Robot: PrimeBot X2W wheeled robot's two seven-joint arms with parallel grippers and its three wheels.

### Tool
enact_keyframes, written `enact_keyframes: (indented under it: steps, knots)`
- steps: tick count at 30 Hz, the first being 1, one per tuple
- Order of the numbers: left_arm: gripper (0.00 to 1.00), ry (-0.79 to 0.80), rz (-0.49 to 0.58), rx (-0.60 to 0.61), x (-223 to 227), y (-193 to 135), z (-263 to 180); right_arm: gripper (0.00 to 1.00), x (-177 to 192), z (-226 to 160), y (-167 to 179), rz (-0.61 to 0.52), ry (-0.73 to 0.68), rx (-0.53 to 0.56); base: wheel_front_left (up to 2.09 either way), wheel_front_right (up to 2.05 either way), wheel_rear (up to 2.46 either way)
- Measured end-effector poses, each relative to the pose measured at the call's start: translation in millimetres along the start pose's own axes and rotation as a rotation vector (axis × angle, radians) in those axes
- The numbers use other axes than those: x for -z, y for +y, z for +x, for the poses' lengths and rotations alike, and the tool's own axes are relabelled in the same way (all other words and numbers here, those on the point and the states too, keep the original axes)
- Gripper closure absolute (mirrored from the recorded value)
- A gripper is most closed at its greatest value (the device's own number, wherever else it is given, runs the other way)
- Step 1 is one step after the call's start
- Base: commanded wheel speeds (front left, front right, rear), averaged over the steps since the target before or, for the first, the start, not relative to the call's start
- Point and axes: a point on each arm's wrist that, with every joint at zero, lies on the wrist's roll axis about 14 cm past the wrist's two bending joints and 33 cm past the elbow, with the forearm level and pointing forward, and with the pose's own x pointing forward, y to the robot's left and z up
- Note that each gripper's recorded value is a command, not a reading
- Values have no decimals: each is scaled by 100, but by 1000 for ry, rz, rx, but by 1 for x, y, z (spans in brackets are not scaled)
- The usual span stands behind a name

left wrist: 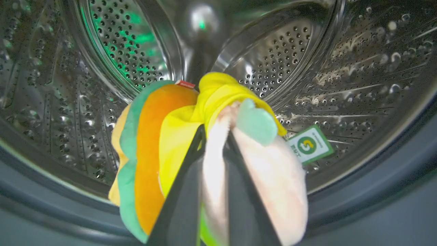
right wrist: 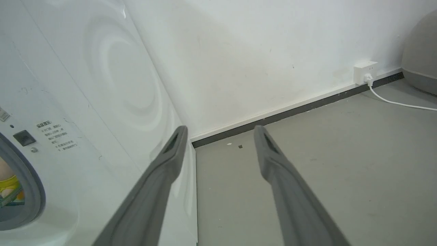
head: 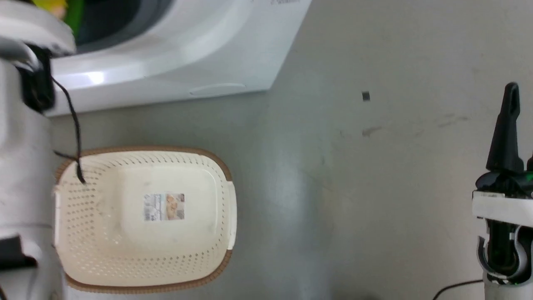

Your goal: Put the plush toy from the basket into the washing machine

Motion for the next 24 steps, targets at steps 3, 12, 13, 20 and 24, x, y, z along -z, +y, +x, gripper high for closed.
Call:
enact_keyframes:
  steps: [3, 12, 13, 20, 24]
  knots:
    - [100, 1, 12, -11, 8, 4, 23, 0, 9, 6, -6, -8, 12, 11, 0, 0, 0]
    - [100, 6, 32, -42, 29, 8, 68, 0, 34, 10, -20, -44, 63, 41, 0, 0, 0]
    - [100, 7, 31, -46, 31, 9, 71, 0, 34, 10, -21, -48, 64, 43, 0, 0, 0]
    - [73, 17, 37, -75, 36, 17, 80, 0, 40, 11, -23, -58, 78, 42, 0, 0, 0]
    - [0, 18, 39, -75, 34, 16, 79, 0, 41, 12, -18, -55, 76, 30, 0, 0, 0]
